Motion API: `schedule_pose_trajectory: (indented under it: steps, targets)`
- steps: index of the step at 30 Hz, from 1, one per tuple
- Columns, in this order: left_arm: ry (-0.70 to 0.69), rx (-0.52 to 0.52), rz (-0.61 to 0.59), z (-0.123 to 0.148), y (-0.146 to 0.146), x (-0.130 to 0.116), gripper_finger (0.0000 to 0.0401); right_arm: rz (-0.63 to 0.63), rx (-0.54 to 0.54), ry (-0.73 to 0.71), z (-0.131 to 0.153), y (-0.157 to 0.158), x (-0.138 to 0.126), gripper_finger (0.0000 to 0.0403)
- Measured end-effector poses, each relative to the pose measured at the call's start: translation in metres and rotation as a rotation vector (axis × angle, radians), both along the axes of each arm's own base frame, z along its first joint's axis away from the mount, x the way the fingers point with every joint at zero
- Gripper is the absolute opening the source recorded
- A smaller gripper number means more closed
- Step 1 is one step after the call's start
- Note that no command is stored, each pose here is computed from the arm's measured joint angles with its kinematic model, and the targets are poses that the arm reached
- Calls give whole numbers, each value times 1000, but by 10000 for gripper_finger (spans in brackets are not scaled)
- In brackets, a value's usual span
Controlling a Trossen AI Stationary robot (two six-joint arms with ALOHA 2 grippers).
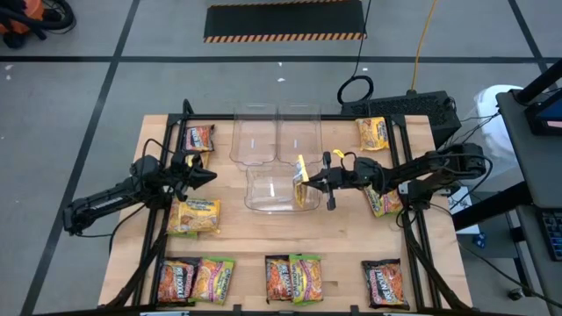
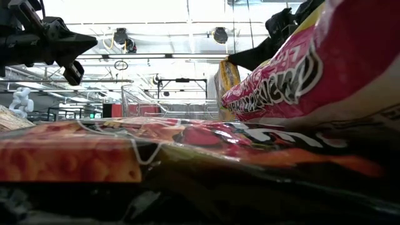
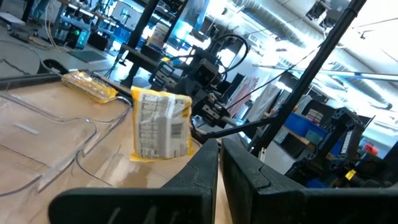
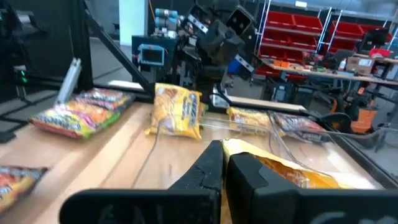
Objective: Sort Maruchan noodles
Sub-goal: Put the yellow noodle pack into the bottom transparent bin
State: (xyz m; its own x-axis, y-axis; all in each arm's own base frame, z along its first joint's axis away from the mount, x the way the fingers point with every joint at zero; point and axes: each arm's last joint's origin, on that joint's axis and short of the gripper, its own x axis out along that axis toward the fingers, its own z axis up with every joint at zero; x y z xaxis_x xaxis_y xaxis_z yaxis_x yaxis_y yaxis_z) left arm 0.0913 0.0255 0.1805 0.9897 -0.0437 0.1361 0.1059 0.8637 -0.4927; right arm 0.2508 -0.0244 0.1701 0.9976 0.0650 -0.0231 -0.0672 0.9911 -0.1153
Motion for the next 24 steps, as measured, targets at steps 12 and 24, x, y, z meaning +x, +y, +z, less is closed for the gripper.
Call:
schedule_pose_trajectory:
  steps: [12, 24]
  targets:
    - [1, -28, -3, 0, 0, 0, 26, -26, -7, 6, -13, 1, -16, 0]
    - [4, -83, -11, 0, 0, 0, 26, -78, 32, 56, -37, 3, -47, 0]
